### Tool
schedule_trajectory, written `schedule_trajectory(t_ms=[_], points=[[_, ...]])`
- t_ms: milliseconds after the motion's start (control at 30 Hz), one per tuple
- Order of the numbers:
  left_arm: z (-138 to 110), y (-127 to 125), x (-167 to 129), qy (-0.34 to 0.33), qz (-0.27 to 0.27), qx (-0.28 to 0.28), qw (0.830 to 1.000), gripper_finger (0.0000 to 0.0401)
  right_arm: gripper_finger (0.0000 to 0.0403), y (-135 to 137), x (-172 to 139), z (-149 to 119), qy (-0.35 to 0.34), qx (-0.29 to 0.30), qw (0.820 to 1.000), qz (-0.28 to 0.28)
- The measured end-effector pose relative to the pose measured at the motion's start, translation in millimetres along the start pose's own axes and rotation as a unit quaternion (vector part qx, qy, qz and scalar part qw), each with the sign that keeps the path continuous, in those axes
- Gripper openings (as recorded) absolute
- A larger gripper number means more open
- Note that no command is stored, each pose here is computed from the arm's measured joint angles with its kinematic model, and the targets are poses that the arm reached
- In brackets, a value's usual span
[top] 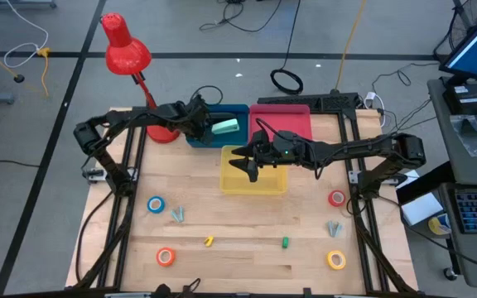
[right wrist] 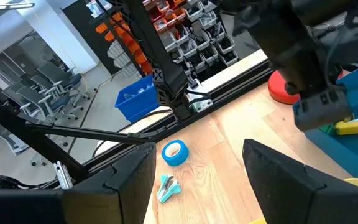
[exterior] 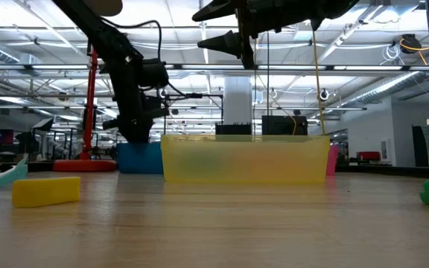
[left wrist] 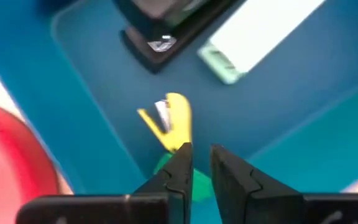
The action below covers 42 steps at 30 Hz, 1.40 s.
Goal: Pick and place Stapler, Stapler remover, tape
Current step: Put the yellow small stapler into the blue bin
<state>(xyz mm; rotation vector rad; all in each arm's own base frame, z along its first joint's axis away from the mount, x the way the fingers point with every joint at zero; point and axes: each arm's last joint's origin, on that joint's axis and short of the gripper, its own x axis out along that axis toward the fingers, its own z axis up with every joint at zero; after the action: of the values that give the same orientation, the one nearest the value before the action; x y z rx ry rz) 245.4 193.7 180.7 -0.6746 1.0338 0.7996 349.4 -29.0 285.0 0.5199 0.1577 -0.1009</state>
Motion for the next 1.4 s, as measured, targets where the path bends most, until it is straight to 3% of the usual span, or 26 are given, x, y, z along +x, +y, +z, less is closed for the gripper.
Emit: schedule_trajectory(t_ms=[267,467,700,1000,1267,1400], points=[[-12,-20,-66,-0.048,-0.103,0.042,0.993,0.0073,0.0235,0,0,0,0.0,-0.001,1.0,0.0],[-55,-56,-119,-0.054,-0.158,0.145,0.975,0.0068,0.0235,0,0,0,0.0,-0.001,1.0,0.0],[-111,-104,-145,-0.043,-0.21,0.251,0.944,0.0062,0.0235,0,0,0,0.001,-0.002,1.0,0.001],[-164,-153,-144,-0.042,-0.218,0.28,0.934,0.0067,0.0235,0,0,0,0.003,-0.001,1.0,0.003],[-190,-201,-103,0.011,-0.254,0.206,0.945,0.007,0.0235,3,0,-4,0.055,0.0,0.996,0.073],[-199,-220,-82,0.037,-0.279,0.157,0.947,0.0101,0.0235,2,-1,-10,0.092,0.001,0.992,0.088]])
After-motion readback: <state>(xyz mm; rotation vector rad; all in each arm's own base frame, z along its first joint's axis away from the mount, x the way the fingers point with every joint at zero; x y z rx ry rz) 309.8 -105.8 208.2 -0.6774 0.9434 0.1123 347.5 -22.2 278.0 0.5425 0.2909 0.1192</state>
